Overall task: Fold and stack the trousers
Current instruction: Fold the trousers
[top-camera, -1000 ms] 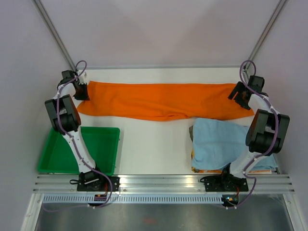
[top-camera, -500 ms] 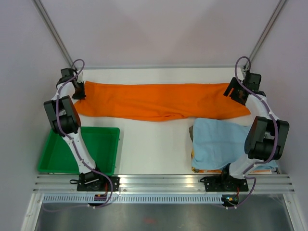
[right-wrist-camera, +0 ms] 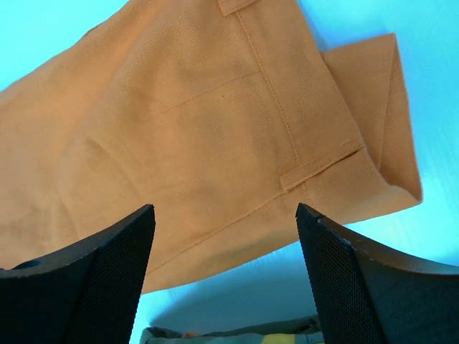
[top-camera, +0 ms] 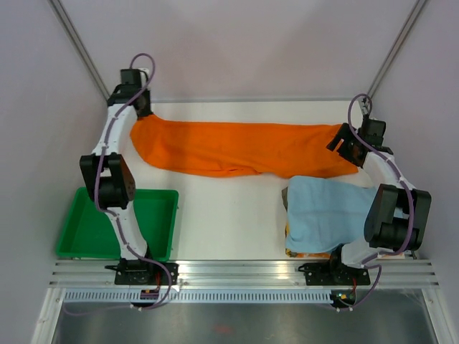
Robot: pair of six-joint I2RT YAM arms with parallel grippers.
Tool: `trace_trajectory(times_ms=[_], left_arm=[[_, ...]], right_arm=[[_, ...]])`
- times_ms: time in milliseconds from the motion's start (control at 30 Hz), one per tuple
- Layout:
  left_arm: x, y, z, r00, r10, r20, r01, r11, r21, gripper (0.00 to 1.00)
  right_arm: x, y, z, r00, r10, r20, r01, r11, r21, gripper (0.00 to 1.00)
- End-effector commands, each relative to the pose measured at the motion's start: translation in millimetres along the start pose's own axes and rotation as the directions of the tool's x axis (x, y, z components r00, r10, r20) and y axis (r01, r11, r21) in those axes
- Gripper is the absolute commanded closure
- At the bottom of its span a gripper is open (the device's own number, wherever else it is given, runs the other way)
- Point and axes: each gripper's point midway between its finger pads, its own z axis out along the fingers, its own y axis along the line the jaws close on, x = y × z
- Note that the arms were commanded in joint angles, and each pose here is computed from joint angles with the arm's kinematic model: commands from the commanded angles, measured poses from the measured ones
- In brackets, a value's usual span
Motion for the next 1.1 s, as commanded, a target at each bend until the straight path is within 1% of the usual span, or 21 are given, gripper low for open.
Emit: trace_trajectory(times_ms=[0, 33, 67, 100, 133, 167, 200, 233, 333, 367, 433, 467, 500, 533, 567, 800, 900, 1000, 1067], left_arm=[[-30.8, -73.0, -49.6, 0.99, -0.117, 0.077, 0.111, 0.991, 0.079, 0.98], [-29.2, -87.0, -51.7, 0.989, -0.133, 0.069, 0.126, 0.988, 0.093, 0.98], [-26.8, -112.7, -58.6, 0.986, -0.159, 0.057, 0.152, 0.982, 0.112, 0.98], [-24.9, -127.7, -61.5, 0.986, -0.162, 0.05, 0.154, 0.98, 0.128, 0.98], [-20.4, -143.6, -59.0, 0.988, -0.151, 0.035, 0.145, 0.979, 0.141, 0.98], [-24.4, -170.0, -68.0, 0.989, -0.142, 0.051, 0.132, 0.979, 0.155, 0.98], [-21.9, -183.7, -71.5, 0.991, -0.127, 0.042, 0.119, 0.979, 0.163, 0.98], [-25.1, -212.7, -76.6, 0.99, -0.136, 0.042, 0.125, 0.973, 0.195, 0.98], [-22.6, -254.5, -85.5, 0.987, -0.157, 0.021, 0.147, 0.955, 0.257, 0.98], [-18.8, -279.9, -89.8, 0.984, -0.178, 0.013, 0.167, 0.945, 0.282, 0.98], [-19.2, -304.7, -93.6, 0.981, -0.194, 0.021, 0.177, 0.93, 0.322, 0.98], [-14.8, -325.6, -95.5, 0.98, -0.199, 0.014, 0.181, 0.92, 0.348, 0.98], [-10.8, -336.1, -95.0, 0.981, -0.196, 0.002, 0.182, 0.914, 0.362, 0.98], [-15.3, -349.6, -102.9, 0.977, -0.215, 0.002, 0.197, 0.899, 0.391, 0.98], [-6.6, -358.0, -94.6, 0.979, -0.205, -0.019, 0.196, 0.9, 0.388, 0.98], [11.8, -395.1, -99.3, 0.973, -0.219, -0.068, 0.227, 0.871, 0.436, 0.98], [13.9, -410.4, -102.3, 0.973, -0.222, -0.061, 0.225, 0.859, 0.461, 0.98], [16.4, -423.6, -104.8, 0.963, -0.253, -0.094, 0.267, 0.833, 0.484, 0.98], [19.5, -427.2, -105.7, 0.962, -0.255, -0.099, 0.271, 0.832, 0.484, 0.98]], right_arm=[[-9.7, 11.8, -0.9, 0.996, 0.082, 0.046, -0.079, 0.995, -0.056, 0.14], [-10.3, 12.9, 0.0, 0.994, 0.094, 0.049, -0.09, 0.994, -0.062, 0.14], [-7.6, 13.5, 1.3, 0.994, 0.104, 0.043, -0.101, 0.993, -0.068, 0.14], [-7.8, 16.3, 0.9, 0.992, 0.119, 0.045, -0.115, 0.99, -0.083, 0.14], [-9.8, 21.2, 0.7, 0.991, 0.12, 0.054, -0.114, 0.987, -0.112, 0.14], [-4.7, 20.5, 1.5, 0.991, 0.127, 0.047, -0.121, 0.986, -0.116, 0.14], [-4.2, 20.6, 1.7, 0.99, 0.135, 0.048, -0.129, 0.985, -0.118, 0.14], [-4.8, 20.2, 2.0, 0.989, 0.135, 0.052, -0.128, 0.985, -0.117, 0.14], [-5.9, 20.6, 1.9, 0.989, 0.139, 0.055, -0.132, 0.984, -0.117, 0.14], [-7.1, 21.2, 1.7, 0.988, 0.143, 0.06, -0.135, 0.983, -0.12, 0.14], [-10.0, 23.4, 1.1, 0.985, 0.159, 0.07, -0.149, 0.98, -0.13, 0.14], [-8.2, 25.0, 1.3, 0.985, 0.162, 0.065, -0.151, 0.978, -0.141, 0.14], [-8.0, 26.6, 1.6, 0.985, 0.164, 0.062, -0.153, 0.977, -0.151, 0.14], [-7.8, 28.1, 1.2, 0.984, 0.166, 0.059, -0.155, 0.975, -0.158, 0.14], [-7.7, 28.3, 1.2, 0.985, 0.164, 0.058, -0.153, 0.975, -0.159, 0.14], [-5.5, 24.8, 4.5, 0.986, 0.158, 0.06, -0.148, 0.978, -0.147, 0.14], [-3.6, 28.4, 6.2, 0.985, 0.164, 0.043, -0.155, 0.974, -0.166, 0.14], [-2.0, 28.6, 7.0, 0.986, 0.16, 0.038, -0.151, 0.974, -0.17, 0.14], [-1.7, 27.2, 6.7, 0.987, 0.153, 0.039, -0.145, 0.976, -0.162, 0.14]])
